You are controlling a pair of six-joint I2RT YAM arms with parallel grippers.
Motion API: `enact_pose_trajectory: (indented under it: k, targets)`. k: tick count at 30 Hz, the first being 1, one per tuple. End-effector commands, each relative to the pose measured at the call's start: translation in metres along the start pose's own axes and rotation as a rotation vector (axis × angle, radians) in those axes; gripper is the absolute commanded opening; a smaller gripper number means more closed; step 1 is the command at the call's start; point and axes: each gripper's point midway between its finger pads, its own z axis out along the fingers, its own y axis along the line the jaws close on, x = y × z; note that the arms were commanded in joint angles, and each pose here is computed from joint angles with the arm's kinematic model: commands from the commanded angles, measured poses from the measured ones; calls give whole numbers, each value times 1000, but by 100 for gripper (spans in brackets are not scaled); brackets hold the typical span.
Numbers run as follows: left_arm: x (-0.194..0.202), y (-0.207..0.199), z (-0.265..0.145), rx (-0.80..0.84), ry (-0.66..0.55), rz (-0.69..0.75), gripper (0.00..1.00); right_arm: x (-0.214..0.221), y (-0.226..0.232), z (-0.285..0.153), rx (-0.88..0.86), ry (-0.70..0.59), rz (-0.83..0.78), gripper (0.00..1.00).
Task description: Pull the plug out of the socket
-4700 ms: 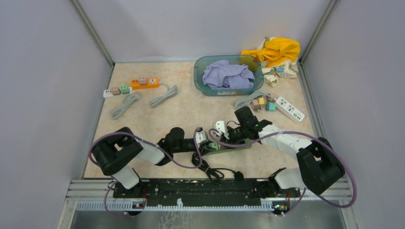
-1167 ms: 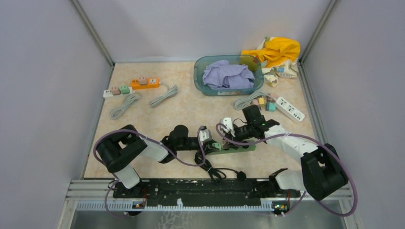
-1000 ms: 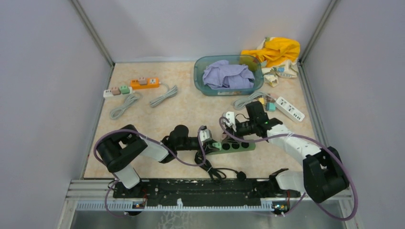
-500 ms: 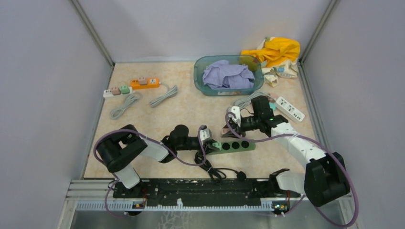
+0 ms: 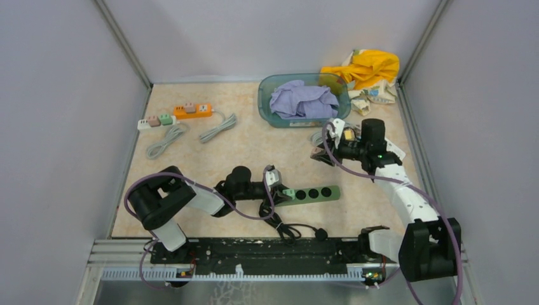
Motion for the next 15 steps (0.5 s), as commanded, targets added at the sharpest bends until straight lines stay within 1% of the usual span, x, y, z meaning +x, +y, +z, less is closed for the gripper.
enact_pose_trajectory:
  k: [1, 6, 10, 12, 15]
  targets:
    - [51, -7, -16, -24, 172, -153, 1, -23, -38, -14, 184, -46, -7, 0]
    - [49, -8, -17, -27, 167, -164, 1, -14, -69, -27, 357, -40, 66, 0]
    - [47, -8, -19, -36, 160, -164, 1, -2, -104, -45, 582, -43, 162, 0]
    - [46, -8, -19, -37, 155, -163, 1, 7, -119, -55, 689, -50, 208, 2]
    - [44, -8, -19, -35, 151, -163, 1, 17, -140, -72, 861, -61, 271, 9]
